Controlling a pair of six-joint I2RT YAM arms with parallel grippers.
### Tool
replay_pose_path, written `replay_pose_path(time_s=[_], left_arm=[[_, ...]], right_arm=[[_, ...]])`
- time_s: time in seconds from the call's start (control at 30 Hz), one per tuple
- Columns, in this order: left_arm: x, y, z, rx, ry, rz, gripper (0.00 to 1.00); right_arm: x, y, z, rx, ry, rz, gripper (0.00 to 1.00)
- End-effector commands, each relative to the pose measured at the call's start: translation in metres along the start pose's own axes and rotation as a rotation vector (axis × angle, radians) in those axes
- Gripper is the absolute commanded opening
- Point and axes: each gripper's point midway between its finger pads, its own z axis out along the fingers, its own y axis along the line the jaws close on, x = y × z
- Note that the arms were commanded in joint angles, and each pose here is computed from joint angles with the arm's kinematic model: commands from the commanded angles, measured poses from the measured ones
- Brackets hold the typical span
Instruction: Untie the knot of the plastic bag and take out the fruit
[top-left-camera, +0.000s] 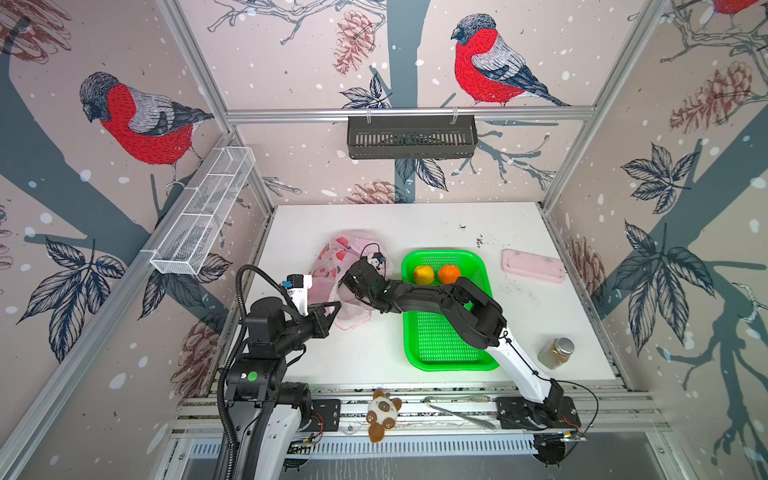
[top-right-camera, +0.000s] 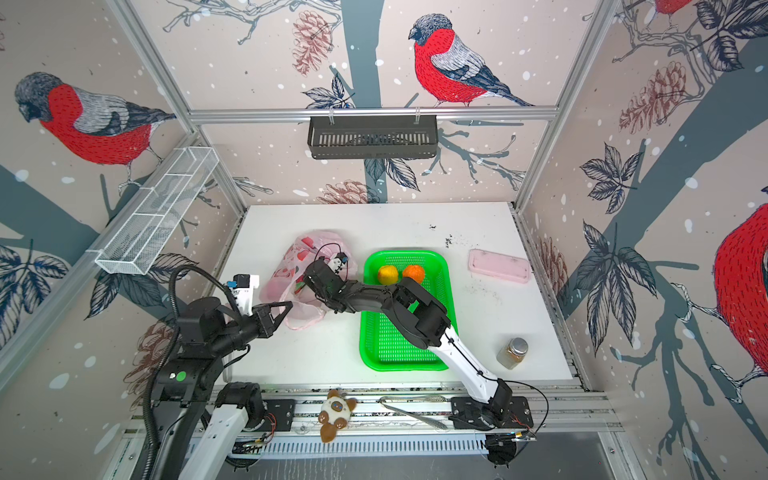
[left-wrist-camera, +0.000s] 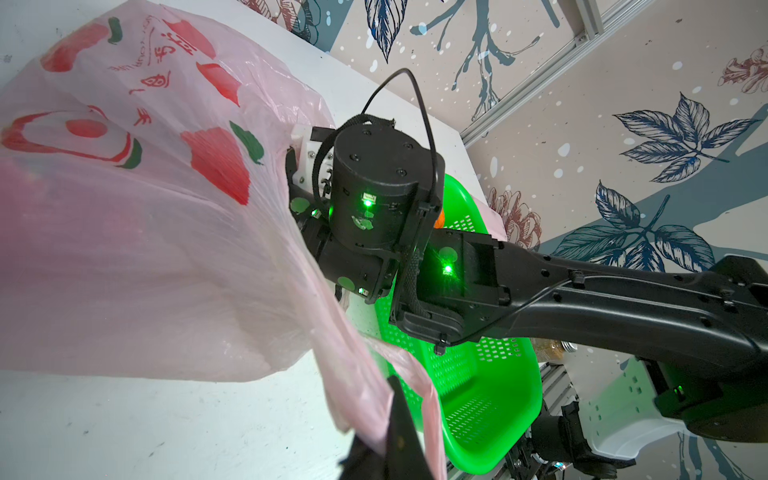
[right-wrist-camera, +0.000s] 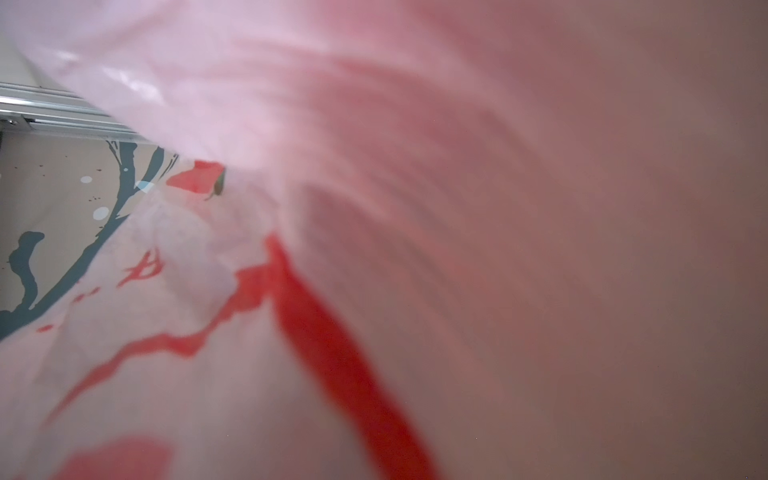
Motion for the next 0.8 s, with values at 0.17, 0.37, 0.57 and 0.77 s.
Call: replay_pose_path(time_s=[0.17,0.37,0.57,0.77], left_arm=[[-0.021,0.004,-0.001,-0.036,-0.1,-0.017,0.0],[-0.026,0.012,0.0,-0.063,-0.136,-0.049,0.0],[-0.022,0.016,-0.004,-0.1,-0.13,-0.055,0.0],[-0.021,0.024,-0.011,-0.173,-0.125,-0.067,0.0]], right_arm=[[-0.008,0.044,-0.039,-0.059,-0.054,-0.154,0.13],[-0.015,0.065,-0.069,-0.055,-0.117,-0.27,0.12],[-0.013,0.071,-0.08,-0.051,-0.104,-0.329,0.11],[0.041,0.082,-0.083,-0.12,0.114,-0.506,0.18]])
